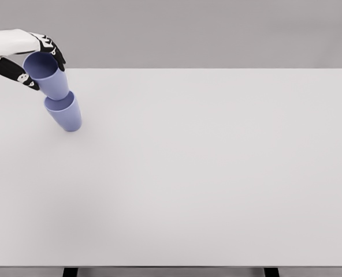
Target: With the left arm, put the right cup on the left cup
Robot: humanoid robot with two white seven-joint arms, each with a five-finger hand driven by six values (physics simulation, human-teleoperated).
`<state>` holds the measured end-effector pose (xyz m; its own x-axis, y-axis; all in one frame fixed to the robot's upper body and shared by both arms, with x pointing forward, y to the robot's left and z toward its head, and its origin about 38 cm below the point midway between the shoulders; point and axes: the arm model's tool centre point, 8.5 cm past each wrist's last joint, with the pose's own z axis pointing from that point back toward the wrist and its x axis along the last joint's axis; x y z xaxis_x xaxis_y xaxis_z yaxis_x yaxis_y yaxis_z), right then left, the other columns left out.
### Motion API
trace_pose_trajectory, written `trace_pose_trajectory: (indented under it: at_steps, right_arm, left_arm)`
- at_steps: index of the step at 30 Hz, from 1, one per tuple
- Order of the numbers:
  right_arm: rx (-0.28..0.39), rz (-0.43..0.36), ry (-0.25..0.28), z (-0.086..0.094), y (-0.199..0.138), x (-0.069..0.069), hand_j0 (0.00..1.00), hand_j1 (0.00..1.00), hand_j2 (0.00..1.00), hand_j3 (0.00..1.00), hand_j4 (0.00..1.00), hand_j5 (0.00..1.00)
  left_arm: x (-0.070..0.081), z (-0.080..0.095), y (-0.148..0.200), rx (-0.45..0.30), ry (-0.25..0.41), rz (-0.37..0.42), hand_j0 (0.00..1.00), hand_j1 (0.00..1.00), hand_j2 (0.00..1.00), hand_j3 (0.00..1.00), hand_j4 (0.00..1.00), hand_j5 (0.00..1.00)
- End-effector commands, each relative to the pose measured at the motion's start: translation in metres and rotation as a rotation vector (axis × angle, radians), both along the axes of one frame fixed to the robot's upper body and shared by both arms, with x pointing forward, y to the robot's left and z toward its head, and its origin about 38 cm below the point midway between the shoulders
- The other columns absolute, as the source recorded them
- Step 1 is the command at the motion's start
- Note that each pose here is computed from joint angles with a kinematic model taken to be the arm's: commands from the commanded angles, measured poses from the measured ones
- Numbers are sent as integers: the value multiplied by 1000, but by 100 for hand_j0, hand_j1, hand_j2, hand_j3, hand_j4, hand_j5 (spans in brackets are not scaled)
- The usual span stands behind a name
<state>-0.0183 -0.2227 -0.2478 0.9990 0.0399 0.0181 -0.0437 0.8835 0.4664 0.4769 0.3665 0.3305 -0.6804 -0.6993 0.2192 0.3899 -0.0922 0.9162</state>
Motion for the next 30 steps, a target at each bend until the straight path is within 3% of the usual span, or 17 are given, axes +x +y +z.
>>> trace_pose_trajectory:
  at_steps: [1,30]
  right_arm:
    - [1,1,0,0,0,0,100,100,100,100,100,100]
    - [1,1,0,0,0,0,100,100,100,100,100,100]
  left_arm:
    - [0,0,0,-6,3,3,55,55,55,55,55,55]
    - [-2,-3,-2,-12,6,-3,55,55,55,55,55,55]
